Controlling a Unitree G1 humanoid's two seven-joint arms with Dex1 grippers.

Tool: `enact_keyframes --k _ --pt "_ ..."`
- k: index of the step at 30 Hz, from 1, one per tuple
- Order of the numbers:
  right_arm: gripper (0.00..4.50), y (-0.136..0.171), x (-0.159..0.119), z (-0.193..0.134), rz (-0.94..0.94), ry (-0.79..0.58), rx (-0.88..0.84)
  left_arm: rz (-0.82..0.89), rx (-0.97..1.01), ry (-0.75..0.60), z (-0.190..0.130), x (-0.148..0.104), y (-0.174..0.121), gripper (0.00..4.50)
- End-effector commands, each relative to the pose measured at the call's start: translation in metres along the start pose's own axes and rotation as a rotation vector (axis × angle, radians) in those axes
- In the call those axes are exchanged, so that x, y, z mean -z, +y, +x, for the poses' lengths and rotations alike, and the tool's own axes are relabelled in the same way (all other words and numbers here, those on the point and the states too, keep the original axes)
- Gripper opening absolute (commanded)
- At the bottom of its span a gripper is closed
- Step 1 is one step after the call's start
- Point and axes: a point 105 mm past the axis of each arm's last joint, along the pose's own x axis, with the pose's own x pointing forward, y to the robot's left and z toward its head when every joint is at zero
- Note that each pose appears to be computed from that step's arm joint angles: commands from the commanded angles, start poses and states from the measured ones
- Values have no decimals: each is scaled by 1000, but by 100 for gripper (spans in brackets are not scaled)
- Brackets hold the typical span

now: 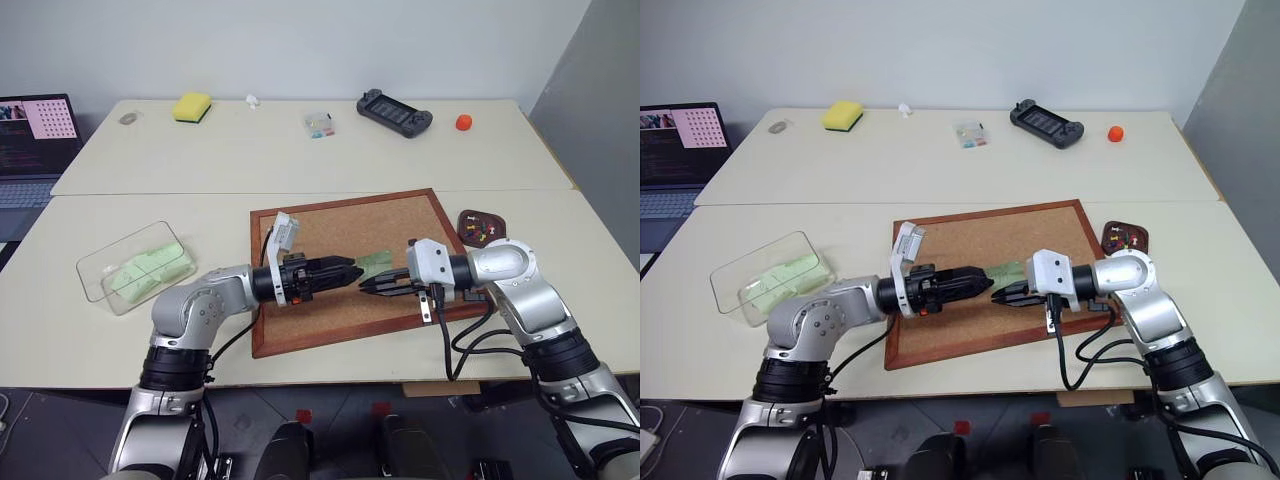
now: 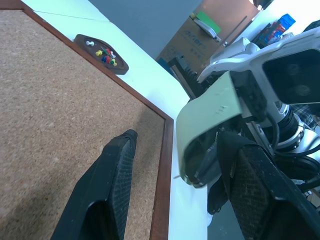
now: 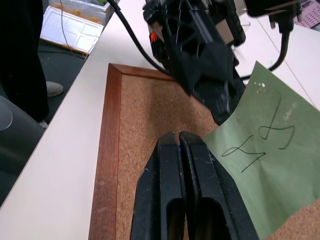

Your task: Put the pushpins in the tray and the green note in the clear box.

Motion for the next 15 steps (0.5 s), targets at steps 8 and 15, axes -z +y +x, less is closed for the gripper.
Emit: enact_keyframes --k 8,15 --pt "0 3 -23 8 -54 -65 -12 68 -19 7 11 0 5 270" --pt "0 3 -29 12 -61 -80 -19 57 5 -29 13 -5 0 152"
